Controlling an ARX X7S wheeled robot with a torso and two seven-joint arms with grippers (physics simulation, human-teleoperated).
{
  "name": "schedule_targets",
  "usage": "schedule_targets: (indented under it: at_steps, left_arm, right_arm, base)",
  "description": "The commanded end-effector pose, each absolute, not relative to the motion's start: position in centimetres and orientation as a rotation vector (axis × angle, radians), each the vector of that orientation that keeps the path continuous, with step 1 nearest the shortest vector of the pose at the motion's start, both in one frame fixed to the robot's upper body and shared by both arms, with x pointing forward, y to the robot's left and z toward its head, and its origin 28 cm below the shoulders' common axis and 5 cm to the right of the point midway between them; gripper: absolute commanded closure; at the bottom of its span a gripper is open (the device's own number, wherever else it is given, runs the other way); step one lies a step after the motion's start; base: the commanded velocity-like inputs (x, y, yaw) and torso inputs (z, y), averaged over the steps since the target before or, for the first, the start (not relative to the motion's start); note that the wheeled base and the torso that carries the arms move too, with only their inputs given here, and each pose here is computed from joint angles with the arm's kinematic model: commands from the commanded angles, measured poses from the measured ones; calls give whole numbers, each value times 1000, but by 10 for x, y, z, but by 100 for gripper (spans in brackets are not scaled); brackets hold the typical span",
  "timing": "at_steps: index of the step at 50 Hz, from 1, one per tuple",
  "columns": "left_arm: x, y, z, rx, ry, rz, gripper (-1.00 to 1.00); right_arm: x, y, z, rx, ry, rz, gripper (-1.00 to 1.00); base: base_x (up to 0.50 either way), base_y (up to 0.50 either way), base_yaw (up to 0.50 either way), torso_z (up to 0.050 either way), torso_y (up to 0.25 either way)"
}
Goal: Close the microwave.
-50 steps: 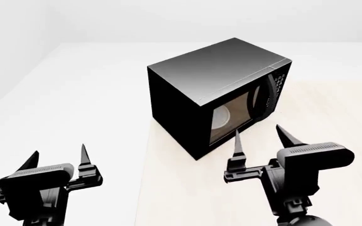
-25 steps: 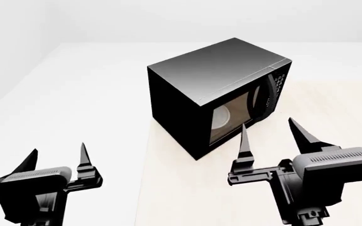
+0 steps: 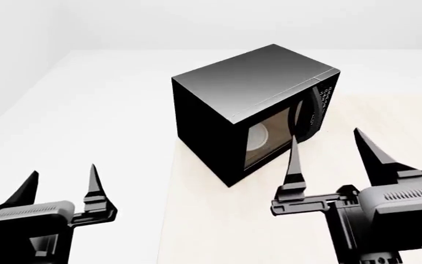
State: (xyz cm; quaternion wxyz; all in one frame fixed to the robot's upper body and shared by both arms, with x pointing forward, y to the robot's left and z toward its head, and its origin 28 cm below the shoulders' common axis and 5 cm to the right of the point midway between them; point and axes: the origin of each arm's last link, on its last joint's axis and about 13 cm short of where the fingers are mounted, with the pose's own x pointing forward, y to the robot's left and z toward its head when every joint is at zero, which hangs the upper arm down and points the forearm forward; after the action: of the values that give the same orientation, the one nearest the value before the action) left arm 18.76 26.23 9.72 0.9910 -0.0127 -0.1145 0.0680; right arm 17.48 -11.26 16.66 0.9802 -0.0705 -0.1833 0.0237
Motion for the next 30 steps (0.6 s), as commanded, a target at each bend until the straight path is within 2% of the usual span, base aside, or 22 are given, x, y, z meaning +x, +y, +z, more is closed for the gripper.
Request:
schedule_targets:
  at_steps: [1,30]
  left_arm:
    - [185,262,100,-33,-247,129,-100]
    - [178,264,108,-60,-277,125,-100]
  right_arm:
    - [169,-112,172,-165,-415,31,-100]
    - [156,-109,181,-215,-536,19,-100]
  base:
    - [0,0,0,0,0]
    - [0,0,0,0,0]
